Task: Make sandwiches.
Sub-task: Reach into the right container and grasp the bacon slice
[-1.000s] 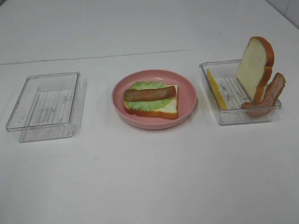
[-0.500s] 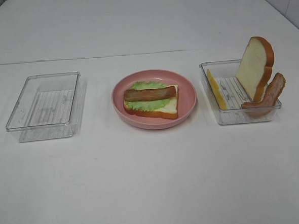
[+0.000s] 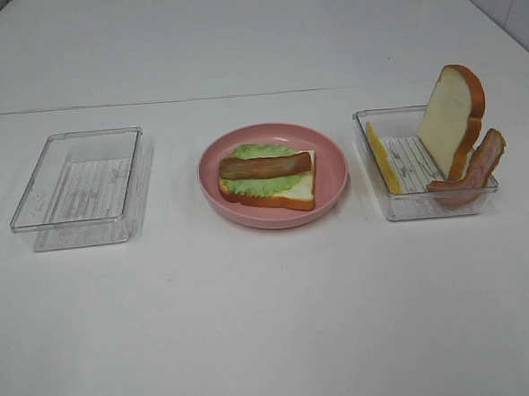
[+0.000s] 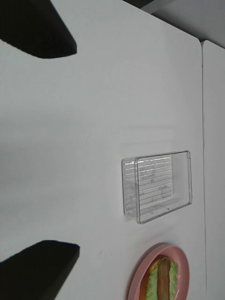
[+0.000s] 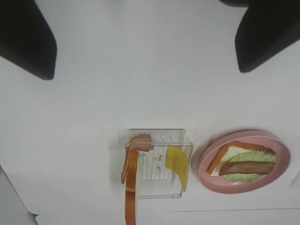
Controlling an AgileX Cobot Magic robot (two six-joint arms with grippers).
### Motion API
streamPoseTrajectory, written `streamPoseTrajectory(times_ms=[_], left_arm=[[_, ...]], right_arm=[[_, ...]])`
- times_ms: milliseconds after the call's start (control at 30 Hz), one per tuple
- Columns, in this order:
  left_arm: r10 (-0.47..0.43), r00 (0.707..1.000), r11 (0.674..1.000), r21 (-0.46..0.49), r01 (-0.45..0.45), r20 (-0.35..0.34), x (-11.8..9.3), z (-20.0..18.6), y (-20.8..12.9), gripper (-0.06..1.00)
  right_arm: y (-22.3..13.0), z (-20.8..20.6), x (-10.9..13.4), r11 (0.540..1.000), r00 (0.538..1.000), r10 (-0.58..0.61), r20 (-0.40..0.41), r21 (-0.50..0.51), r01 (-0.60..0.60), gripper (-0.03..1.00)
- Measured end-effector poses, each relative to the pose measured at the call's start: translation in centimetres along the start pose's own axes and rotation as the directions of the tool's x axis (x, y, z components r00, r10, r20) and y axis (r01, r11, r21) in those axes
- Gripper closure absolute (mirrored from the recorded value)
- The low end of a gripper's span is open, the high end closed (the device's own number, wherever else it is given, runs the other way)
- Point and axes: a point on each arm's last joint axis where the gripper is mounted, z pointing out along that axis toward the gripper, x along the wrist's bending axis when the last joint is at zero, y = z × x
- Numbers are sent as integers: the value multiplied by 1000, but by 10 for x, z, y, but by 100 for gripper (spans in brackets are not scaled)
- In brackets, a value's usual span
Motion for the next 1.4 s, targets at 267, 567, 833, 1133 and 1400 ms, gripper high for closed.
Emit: streamPoseTrajectory(times_ms=[267,567,833,1133,1400], left_arm=[[0,1000,1000,0,0,0,0,0,0,-3],[-3,1000,1000,0,3,0,0,0,0,-3],[-3,1000,1000,0,3,0,0,0,0,-3],[-4,1000,1000,0,4,0,0,0,0,-3],[-4,1000,1000,0,4,0,0,0,0,-3]], right_arm=[[5,7,-1,998,1000,3,2,57,-3,-2],[61,56,-7,932,995,96,-15,352,-84,-2],[113,111,-15,890,993,121,-9,445,-105,-2],[156,199,-27,840,991,137,5,529,-119,-2],[169,251,-32,797,990,142,9,592,-120,-2]])
